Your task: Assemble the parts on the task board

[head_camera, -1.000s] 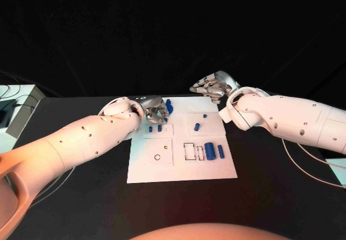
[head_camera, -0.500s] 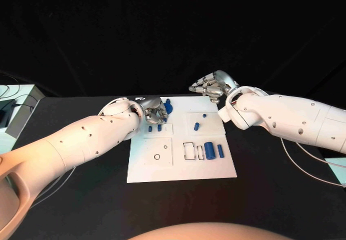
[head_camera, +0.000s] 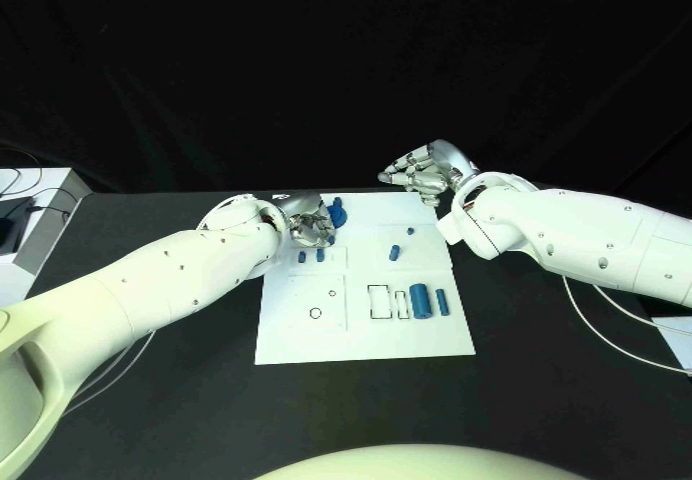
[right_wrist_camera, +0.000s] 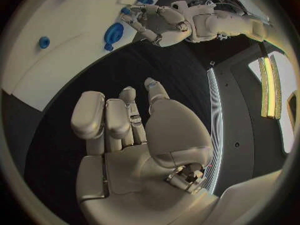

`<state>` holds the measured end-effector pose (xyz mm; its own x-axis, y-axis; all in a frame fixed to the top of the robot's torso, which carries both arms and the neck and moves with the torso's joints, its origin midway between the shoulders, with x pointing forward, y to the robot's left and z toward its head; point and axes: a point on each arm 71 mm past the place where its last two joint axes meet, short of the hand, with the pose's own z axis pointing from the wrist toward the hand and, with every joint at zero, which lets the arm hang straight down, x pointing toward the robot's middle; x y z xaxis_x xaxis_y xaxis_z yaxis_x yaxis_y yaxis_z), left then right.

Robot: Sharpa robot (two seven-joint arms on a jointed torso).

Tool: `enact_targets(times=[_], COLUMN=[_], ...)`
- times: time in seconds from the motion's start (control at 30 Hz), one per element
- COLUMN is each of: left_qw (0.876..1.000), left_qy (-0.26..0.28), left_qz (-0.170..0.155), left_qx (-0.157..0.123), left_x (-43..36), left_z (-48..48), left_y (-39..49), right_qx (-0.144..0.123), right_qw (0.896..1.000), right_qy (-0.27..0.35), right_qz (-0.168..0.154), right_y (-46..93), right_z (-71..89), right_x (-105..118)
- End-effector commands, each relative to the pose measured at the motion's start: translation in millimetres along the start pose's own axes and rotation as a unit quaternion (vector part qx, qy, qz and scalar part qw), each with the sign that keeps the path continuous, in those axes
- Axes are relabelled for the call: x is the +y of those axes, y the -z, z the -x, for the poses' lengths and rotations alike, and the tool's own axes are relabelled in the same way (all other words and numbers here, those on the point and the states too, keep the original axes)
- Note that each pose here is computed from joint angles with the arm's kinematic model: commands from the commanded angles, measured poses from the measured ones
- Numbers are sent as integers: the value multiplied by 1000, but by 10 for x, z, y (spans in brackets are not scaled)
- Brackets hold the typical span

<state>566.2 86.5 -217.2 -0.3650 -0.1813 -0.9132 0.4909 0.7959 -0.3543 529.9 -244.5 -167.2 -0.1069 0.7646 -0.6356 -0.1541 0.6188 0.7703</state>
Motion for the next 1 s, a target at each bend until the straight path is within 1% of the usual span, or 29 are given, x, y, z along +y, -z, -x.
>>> enact_targets(times=[0.03, 0.33, 1.0], left_qw=[1000, 1000, 1000], left_qy=[7, 13, 13], left_qz=[-7, -9, -10], left_qx=[9, 4, 24], left_x=[-29, -42, -83], left_z=[-23, -19, -56], left_y=[-9, -19, -19], right_qx=[6, 7, 6], right_qw=[1000, 1000, 1000], right_qy=[4, 5, 6], right_qz=[6, 7, 7], right_y=[0, 1, 3], right_z=[-14, -16, -7], right_x=[17, 23, 17])
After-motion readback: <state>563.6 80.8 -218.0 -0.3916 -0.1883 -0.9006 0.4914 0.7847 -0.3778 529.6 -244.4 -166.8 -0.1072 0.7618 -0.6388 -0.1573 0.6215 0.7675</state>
